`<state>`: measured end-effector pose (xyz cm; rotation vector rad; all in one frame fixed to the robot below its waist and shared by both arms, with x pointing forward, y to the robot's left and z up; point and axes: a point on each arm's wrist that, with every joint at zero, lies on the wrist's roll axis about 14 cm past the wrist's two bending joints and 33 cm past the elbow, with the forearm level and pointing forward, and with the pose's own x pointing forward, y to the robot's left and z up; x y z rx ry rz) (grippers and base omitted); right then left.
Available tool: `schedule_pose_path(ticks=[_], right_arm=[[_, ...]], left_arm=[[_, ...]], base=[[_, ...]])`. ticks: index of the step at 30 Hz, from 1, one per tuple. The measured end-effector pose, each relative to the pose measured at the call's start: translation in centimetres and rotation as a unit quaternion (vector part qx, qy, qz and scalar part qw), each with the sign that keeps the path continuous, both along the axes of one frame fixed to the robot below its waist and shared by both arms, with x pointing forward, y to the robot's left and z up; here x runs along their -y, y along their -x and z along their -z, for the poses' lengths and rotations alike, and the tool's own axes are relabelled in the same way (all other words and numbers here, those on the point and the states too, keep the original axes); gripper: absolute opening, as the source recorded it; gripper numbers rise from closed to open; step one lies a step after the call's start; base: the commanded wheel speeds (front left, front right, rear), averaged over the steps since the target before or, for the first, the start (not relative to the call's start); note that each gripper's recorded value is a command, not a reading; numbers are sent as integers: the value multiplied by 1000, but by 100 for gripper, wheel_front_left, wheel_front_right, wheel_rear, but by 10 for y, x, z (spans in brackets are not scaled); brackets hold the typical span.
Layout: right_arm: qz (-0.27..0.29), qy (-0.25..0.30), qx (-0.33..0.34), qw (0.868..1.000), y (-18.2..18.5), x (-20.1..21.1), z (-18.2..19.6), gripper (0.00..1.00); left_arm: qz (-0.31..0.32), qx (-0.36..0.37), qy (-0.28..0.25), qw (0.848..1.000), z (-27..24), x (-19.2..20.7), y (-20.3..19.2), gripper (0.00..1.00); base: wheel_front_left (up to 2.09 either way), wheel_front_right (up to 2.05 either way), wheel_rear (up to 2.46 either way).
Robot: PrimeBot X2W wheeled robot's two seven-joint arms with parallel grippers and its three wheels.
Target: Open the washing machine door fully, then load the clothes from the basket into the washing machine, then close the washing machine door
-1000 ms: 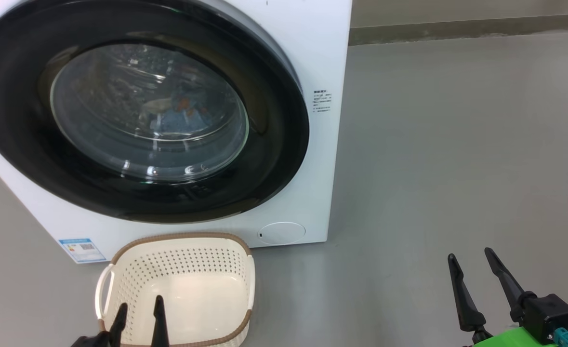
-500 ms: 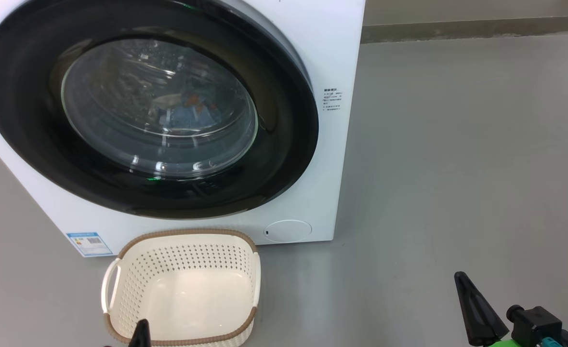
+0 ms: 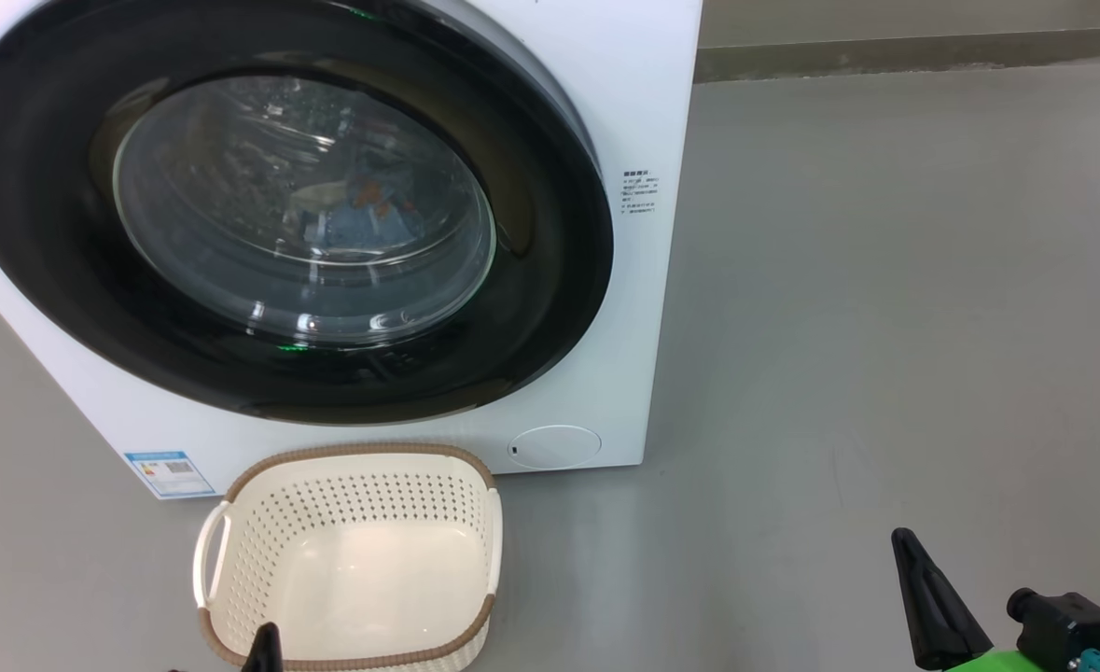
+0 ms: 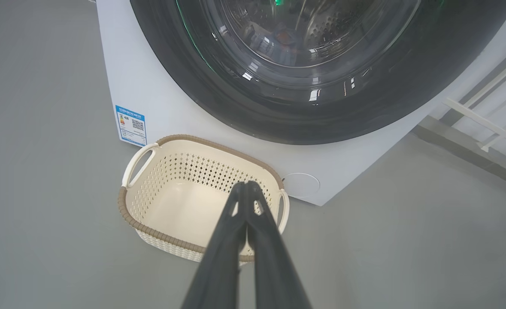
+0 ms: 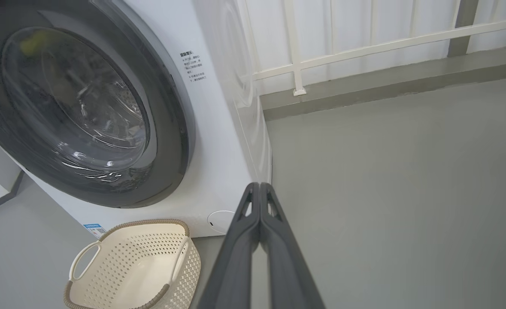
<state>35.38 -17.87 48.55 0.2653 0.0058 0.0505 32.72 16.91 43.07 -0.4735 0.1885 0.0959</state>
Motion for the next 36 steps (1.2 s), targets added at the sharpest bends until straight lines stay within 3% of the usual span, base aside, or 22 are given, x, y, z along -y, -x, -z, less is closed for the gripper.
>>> schedule_pose_path(ticks=[19,36], right_arm=[[27,-108,-22,994,-2,11,5,0],[42,-200,-33,978,-6,16,7,0]], left_arm=[[-25,-12,94,995,2,-6,-4,0],[-38,-9,172,984,-3,-8,-12,0]], base=[[0,0,0],[0,0,0]])
